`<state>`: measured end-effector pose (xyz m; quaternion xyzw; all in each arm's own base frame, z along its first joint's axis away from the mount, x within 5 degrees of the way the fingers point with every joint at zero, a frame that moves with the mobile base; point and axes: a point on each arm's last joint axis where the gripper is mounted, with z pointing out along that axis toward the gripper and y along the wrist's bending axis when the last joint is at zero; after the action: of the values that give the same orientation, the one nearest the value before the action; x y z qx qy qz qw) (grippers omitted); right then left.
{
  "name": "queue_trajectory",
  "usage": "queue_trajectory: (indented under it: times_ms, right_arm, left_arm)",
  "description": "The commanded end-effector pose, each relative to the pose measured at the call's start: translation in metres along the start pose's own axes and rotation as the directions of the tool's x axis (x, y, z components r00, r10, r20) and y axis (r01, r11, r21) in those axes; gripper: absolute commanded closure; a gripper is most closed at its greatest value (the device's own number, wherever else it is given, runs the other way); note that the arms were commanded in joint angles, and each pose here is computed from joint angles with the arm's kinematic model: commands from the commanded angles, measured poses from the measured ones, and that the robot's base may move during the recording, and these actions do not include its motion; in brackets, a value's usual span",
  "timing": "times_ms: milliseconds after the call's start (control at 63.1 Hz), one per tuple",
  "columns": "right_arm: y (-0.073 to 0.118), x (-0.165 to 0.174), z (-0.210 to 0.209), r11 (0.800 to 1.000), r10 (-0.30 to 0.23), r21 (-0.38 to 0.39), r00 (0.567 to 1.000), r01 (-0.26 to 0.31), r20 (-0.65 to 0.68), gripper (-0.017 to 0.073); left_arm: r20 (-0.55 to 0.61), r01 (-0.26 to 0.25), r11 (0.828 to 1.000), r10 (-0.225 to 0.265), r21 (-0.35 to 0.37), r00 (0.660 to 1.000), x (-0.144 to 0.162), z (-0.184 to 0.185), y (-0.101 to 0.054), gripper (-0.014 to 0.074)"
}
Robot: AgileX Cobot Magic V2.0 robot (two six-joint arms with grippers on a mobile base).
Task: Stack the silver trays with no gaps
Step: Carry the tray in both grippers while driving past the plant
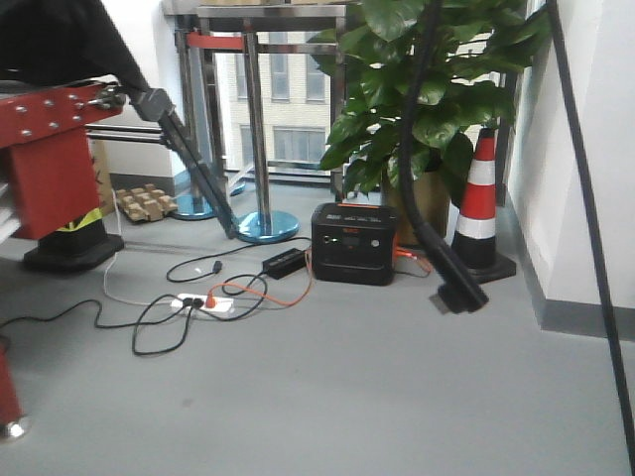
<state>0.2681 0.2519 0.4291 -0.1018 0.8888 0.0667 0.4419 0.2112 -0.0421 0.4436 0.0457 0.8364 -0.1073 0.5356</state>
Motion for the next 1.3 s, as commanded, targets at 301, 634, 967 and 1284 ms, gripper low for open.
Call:
queue_trajectory:
  times_ms: [301,634,967,1284]
  right_arm:
    - [0.0113,-0.0072,-0.0054,0.995,-0.011,-0.096,0.997,0.019,0.078,0.0637]
    - [0.0113,-0.0072,-0.0054,0.995,-0.011,-0.096,0.997,0.019,0.078,0.0637]
    - [0.0113,-0.0072,-0.0054,0.995,-0.011,-0.096,0.997,0.019,0.078,0.0637]
    - [0.0113,-0.0072,-0.0054,0.995,-0.011,-0.096,0.997,0.019,0.078,0.0637]
  left_arm:
    - [0.052,0.053,0.995,-0.057,0.080,0.997,-0.0057,-0.0049,-0.0106,0.0610]
    - [0.052,0.053,0.995,-0.057,0.080,0.997,-0.0057,-0.0049,-0.0106,0.0610]
    - [0.052,0.053,0.995,-0.057,0.080,0.997,-0.0057,-0.0049,-0.0106,0.0610]
    - [0.052,0.053,0.995,-0.057,0.080,0.997,-0.0057,-0.0049,-0.0106,0.0610]
